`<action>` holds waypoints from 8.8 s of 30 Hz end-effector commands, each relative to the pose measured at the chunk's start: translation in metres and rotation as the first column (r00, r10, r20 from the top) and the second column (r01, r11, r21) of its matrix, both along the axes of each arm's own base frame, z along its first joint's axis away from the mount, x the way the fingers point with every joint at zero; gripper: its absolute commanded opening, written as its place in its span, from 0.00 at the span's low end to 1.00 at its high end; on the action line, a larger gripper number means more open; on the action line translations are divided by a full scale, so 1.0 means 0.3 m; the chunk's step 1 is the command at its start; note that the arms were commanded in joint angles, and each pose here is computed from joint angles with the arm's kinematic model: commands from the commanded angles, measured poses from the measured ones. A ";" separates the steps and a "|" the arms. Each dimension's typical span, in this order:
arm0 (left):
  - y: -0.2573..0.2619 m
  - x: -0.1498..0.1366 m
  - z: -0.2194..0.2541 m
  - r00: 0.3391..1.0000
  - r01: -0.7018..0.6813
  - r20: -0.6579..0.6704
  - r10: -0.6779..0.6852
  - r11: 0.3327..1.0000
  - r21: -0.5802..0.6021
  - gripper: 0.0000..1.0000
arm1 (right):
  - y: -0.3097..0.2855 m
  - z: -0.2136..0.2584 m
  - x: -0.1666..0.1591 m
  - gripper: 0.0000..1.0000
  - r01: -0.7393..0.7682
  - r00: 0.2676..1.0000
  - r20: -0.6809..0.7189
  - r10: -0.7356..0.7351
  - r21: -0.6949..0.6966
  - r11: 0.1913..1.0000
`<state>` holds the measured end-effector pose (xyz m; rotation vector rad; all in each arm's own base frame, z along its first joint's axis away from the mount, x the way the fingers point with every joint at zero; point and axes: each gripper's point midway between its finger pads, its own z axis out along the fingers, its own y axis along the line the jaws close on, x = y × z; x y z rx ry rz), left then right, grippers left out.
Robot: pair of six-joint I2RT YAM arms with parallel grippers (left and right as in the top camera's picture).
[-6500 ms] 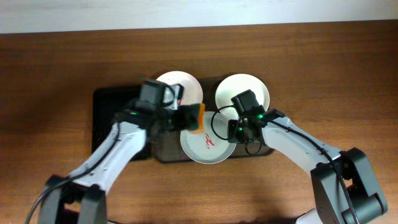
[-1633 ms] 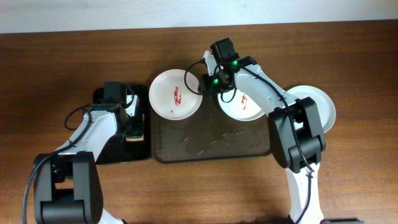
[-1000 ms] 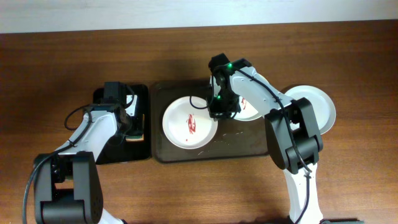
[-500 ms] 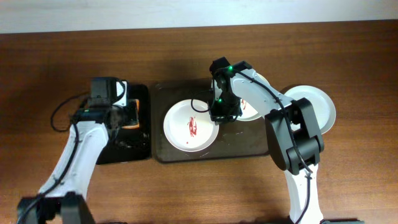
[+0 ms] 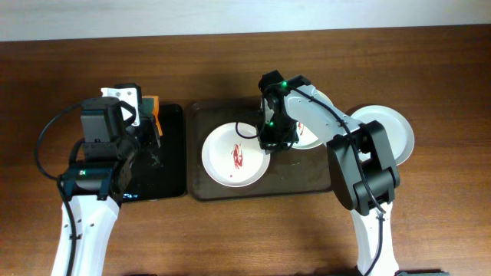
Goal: Clean dirty plates on tray and stack at the side
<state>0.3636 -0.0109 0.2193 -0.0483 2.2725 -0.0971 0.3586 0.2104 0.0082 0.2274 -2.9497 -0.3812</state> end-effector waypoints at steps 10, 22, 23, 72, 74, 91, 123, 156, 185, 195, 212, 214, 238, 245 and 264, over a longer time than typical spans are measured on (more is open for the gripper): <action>0.001 0.013 0.059 0.998 -0.002 0.058 0.003 1.000 -0.011 0.00 | -0.001 0.017 -0.008 0.04 -0.012 1.000 0.018 0.012 -0.010 1.000; -0.109 -0.007 -0.448 0.902 0.027 -0.416 -0.112 0.979 -0.204 0.00 | -0.001 0.017 -0.009 0.04 -0.012 1.000 0.017 0.012 -0.011 1.000; -0.138 -0.010 -0.441 0.900 0.049 -0.409 -0.152 0.967 -0.252 0.00 | -0.001 0.017 -0.009 0.04 -0.012 1.000 0.017 0.012 -0.011 1.000; -0.620 -0.032 -0.725 0.753 -0.181 -0.612 -0.240 0.819 -0.545 0.00 | -0.002 0.017 -0.011 0.04 -0.012 1.000 0.014 0.012 -0.012 1.000; -0.598 -0.076 -0.732 0.725 -0.155 -0.639 -0.257 0.843 -0.515 0.00 | -0.002 0.017 -0.011 0.04 -0.012 1.000 0.014 0.012 -0.011 1.000; -0.462 -0.141 -0.666 0.786 -0.153 -0.618 0.024 0.976 -0.156 0.00 | -0.002 0.017 -0.011 0.04 -0.012 1.000 0.014 0.012 -0.012 1.000; -0.001 -0.027 -0.684 0.803 -0.055 -0.587 0.104 0.993 0.101 0.01 | -0.133 0.479 0.155 0.04 0.062 0.809 0.553 0.199 -0.417 0.907; -0.021 -0.028 -0.684 0.803 -0.048 -0.591 0.078 0.997 0.068 0.00 | 0.025 0.028 0.083 0.29 -0.039 0.899 0.437 0.016 0.044 0.998; -0.472 -0.074 -0.593 0.843 -0.232 -0.538 -0.001 0.901 -0.366 0.00 | 0.039 -0.041 0.057 0.04 -0.027 0.916 0.401 -0.007 0.078 0.997; -0.409 0.081 -0.616 0.938 0.025 -0.343 -0.048 0.997 -0.071 0.00 | 0.035 -0.044 0.050 0.04 -0.026 0.920 0.392 -0.005 0.074 0.997; -0.028 -0.042 -0.635 0.835 0.012 -0.548 0.039 0.996 0.090 0.00 | -0.065 0.350 0.115 0.04 0.041 0.819 0.573 -0.009 -0.043 0.998; -0.029 -0.027 -0.665 0.834 0.013 -0.550 0.039 0.996 0.091 0.00 | -0.109 0.421 0.120 0.04 0.057 0.777 0.629 0.018 -0.099 0.993; -0.031 -0.022 -0.704 0.826 0.058 -0.564 0.009 0.993 0.101 0.51 | -0.311 0.628 0.167 0.04 0.435 0.561 0.822 -0.093 -0.198 0.878; -0.032 -0.006 -0.700 0.837 0.056 -0.547 0.008 0.993 0.101 0.76 | -1.078 0.553 0.114 0.04 0.810 0.455 0.637 -0.622 -0.006 0.586; -0.050 0.053 -0.715 0.867 0.057 -0.498 -0.011 0.995 0.078 0.49 | -1.046 0.195 0.038 0.38 0.770 0.618 0.205 -0.759 0.039 0.637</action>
